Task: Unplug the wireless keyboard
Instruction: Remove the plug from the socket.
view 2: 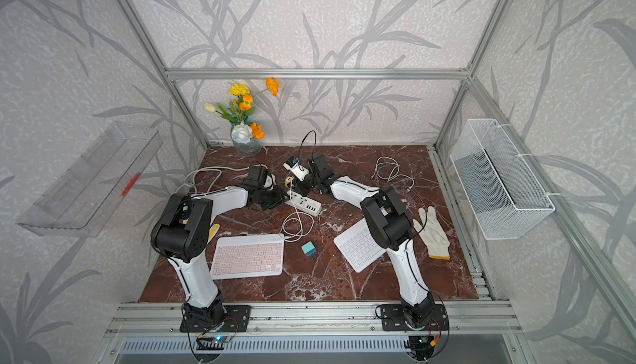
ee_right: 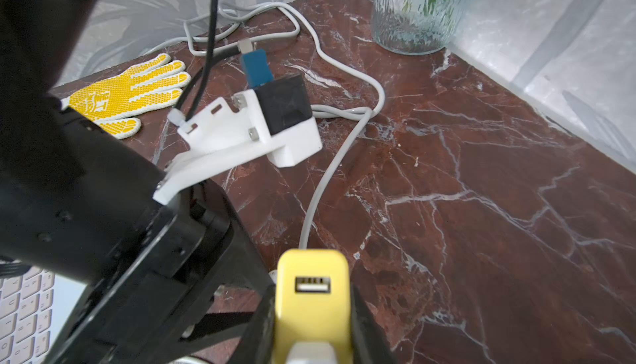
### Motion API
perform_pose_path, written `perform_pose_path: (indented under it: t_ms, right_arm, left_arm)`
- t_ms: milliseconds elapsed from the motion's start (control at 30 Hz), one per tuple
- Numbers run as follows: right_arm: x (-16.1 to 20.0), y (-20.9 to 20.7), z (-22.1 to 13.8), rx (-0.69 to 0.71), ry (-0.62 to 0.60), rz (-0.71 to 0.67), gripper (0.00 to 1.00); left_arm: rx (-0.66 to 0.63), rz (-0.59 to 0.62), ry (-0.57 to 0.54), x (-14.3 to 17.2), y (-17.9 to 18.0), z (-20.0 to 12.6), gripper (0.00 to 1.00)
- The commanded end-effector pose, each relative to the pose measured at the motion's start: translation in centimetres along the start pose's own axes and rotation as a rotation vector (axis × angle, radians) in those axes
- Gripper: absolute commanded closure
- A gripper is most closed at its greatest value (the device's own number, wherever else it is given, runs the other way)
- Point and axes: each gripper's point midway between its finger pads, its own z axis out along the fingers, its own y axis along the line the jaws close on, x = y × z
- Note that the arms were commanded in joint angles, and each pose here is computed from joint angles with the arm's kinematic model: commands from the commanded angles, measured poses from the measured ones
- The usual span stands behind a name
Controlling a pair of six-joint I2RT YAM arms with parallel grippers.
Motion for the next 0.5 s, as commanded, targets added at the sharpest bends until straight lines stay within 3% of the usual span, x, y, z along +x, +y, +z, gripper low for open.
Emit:
perform_pose_path:
  t_ms: [0,300,467]
  right_arm:
    - [-2.2,1.6,-1.3,-0.026,-0.043,-0.023,0.82]
    - [-3.1,1.0,-5.0,-0.064,-0.099,0.088,0.82]
    - [-2.2,0.8,-6.9,-0.078,-0.147,0.09,0.82]
  left_arm:
    - [-0.108,-0.027,0.116,3.5,3.1,1.2,0.59]
    - [0.009,0.086,0.078,1.2,-1.6,-1.9,0.51]
    - [0.147,0.213,-0.015,-0.1,-5.4,-5.4,0.46]
